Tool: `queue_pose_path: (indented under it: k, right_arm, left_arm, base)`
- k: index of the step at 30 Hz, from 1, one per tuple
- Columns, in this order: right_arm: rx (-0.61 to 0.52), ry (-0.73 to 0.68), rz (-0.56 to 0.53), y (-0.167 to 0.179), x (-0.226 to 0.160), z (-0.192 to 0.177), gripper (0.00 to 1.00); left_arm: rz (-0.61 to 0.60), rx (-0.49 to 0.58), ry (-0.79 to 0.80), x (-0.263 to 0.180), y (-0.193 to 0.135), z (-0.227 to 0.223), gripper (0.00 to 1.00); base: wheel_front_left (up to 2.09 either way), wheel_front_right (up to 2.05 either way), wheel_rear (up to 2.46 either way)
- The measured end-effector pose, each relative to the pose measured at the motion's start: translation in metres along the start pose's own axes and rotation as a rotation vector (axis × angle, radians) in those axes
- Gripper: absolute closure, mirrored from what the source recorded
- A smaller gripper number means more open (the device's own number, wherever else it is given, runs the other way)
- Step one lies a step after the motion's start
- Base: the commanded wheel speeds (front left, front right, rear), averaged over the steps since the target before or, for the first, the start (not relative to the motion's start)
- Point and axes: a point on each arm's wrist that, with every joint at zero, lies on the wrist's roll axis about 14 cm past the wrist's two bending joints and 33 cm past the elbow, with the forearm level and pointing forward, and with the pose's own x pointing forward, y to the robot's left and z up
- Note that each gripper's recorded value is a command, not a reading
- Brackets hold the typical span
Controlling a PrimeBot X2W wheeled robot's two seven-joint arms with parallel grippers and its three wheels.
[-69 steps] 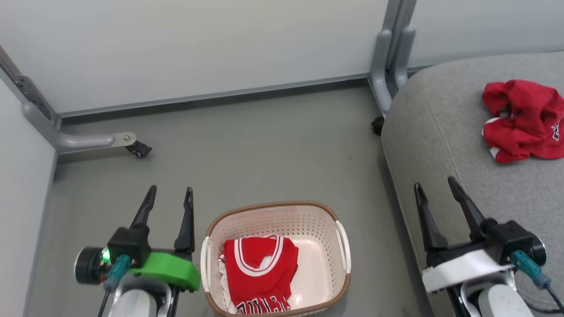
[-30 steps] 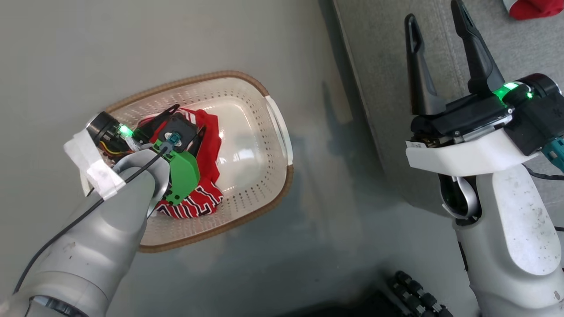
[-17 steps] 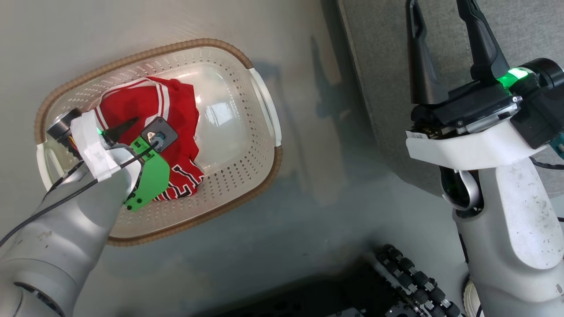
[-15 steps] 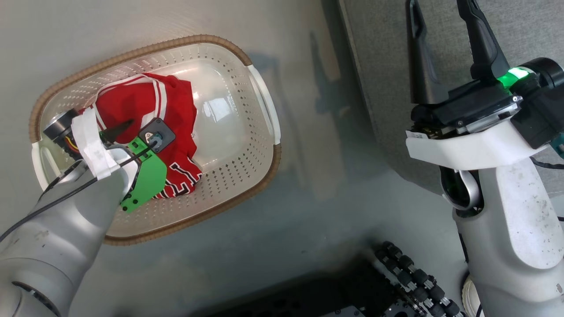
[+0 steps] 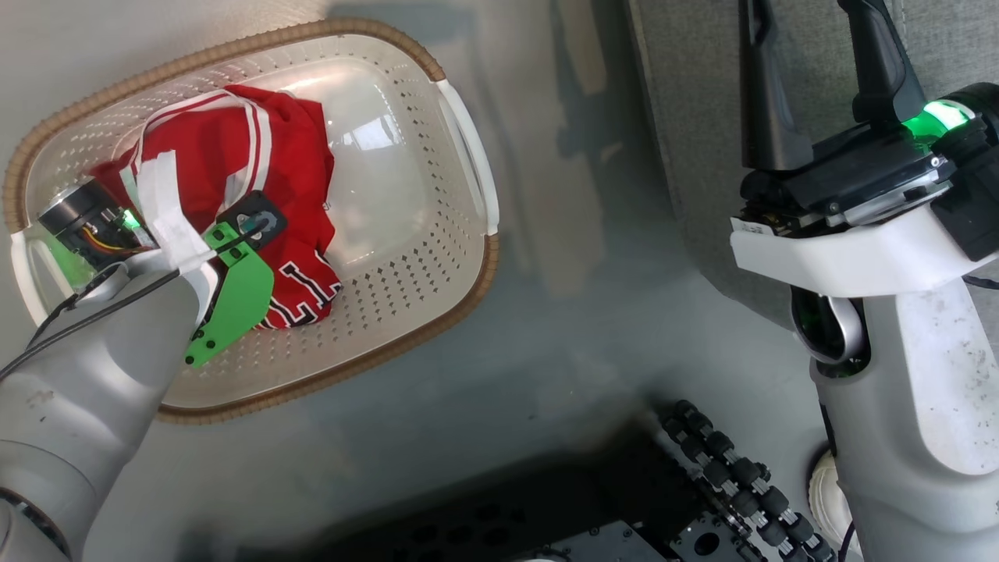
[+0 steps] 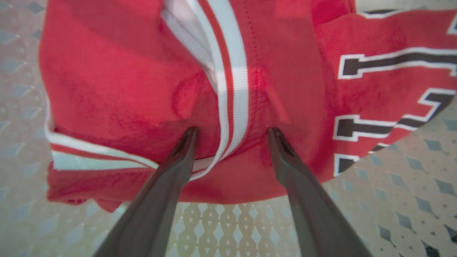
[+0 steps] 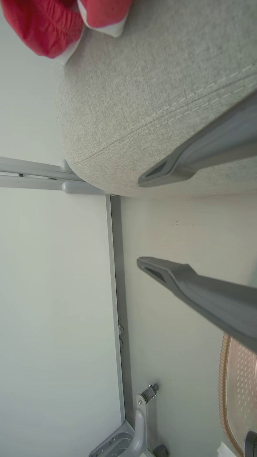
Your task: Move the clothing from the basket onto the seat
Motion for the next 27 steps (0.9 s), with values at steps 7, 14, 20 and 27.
queue_pose_path:
  k: [7,14,20,27]
  right_arm:
    - [-0.007,0.017,-0.012,-0.005,0.000,-0.011,0.00]
    - [-0.006,0.026,-0.013,-0.005,0.000,-0.017,0.00]
    - [-0.006,0.015,-0.012,-0.005,0.001,-0.012,0.00]
    - [-0.004,-0.014,-0.010,-0.002,0.003,0.002,0.00]
  left_arm:
    - [-0.050,-0.003,0.033,0.011,-0.015,0.000,0.00]
    - [-0.071,0.029,0.026,0.014,-0.025,0.005,1.00]
    - [-0.065,0.033,-0.019,0.008,-0.025,0.017,1.00]
    - [-0.056,0.064,-0.157,-0.010,-0.028,0.052,1.00]
  base:
    - [0.00,0.00,0.00]
    - [0.00,0.00,0.00]
    - [0.00,0.00,0.00]
    - [0.00,0.00,0.00]
